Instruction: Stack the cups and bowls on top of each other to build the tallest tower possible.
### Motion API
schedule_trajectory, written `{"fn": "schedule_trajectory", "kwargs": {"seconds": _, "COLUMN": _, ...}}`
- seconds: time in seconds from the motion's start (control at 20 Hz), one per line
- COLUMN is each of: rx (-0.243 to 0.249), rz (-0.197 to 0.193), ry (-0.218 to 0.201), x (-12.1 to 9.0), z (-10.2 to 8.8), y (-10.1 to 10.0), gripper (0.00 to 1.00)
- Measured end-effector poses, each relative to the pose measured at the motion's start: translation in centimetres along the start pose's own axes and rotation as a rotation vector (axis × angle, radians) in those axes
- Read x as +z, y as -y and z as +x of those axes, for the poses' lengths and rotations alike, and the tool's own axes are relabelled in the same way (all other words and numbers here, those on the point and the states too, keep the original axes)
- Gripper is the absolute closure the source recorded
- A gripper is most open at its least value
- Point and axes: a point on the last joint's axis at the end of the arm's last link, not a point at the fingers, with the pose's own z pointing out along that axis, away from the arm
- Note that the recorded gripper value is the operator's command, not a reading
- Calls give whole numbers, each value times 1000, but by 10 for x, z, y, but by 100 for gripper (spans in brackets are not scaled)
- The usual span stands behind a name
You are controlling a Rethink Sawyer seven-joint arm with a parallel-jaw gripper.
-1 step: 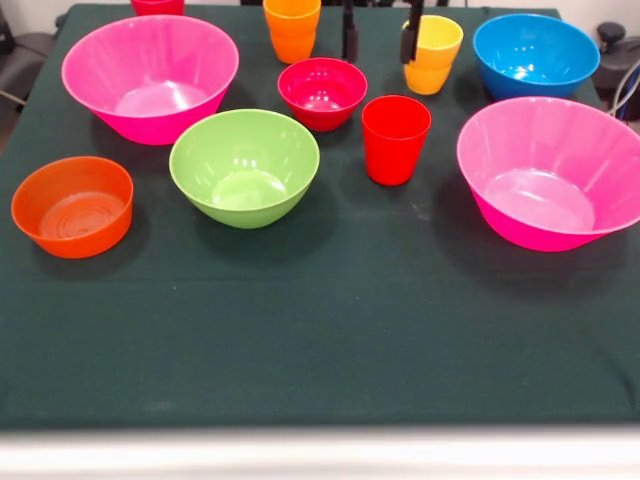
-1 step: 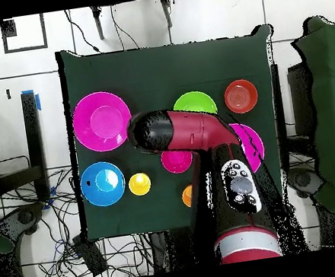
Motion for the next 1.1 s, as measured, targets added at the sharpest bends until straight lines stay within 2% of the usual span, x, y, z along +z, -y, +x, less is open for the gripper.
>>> {"fn": "schedule_trajectory", "kwargs": {"seconds": 0.2, "rx": -1, "rz": -1, "ry": 5, "x": 11, "z": -7, "y": 0, "gripper": 0}}
{"fn": "schedule_trajectory", "kwargs": {"seconds": 0.6, "rx": -7, "rz": 1, "ry": 22, "x": 15, "z": -19, "y": 0, "gripper": 0}}
{"fn": "schedule_trajectory", "kwargs": {"seconds": 0.75, "rx": -8, "rz": 3, "ry": 37, "x": 13, "z": -27, "y": 1, "gripper": 0}}
{"fn": "schedule_trajectory", "kwargs": {"seconds": 0.9, "rx": -8, "rz": 6, "ry": 63, "x": 6, "z": -41, "y": 3, "gripper": 0}}
{"fn": "schedule_trajectory", "kwargs": {"seconds": 0.95, "rx": -8, "rz": 7, "ry": 75, "x": 1, "z": -50, "y": 4, "gripper": 0}}
{"fn": "schedule_trajectory", "kwargs": {"seconds": 1.1, "rx": -8, "rz": 9, "ry": 87, "x": -6, "z": -61, "y": 5, "gripper": 0}}
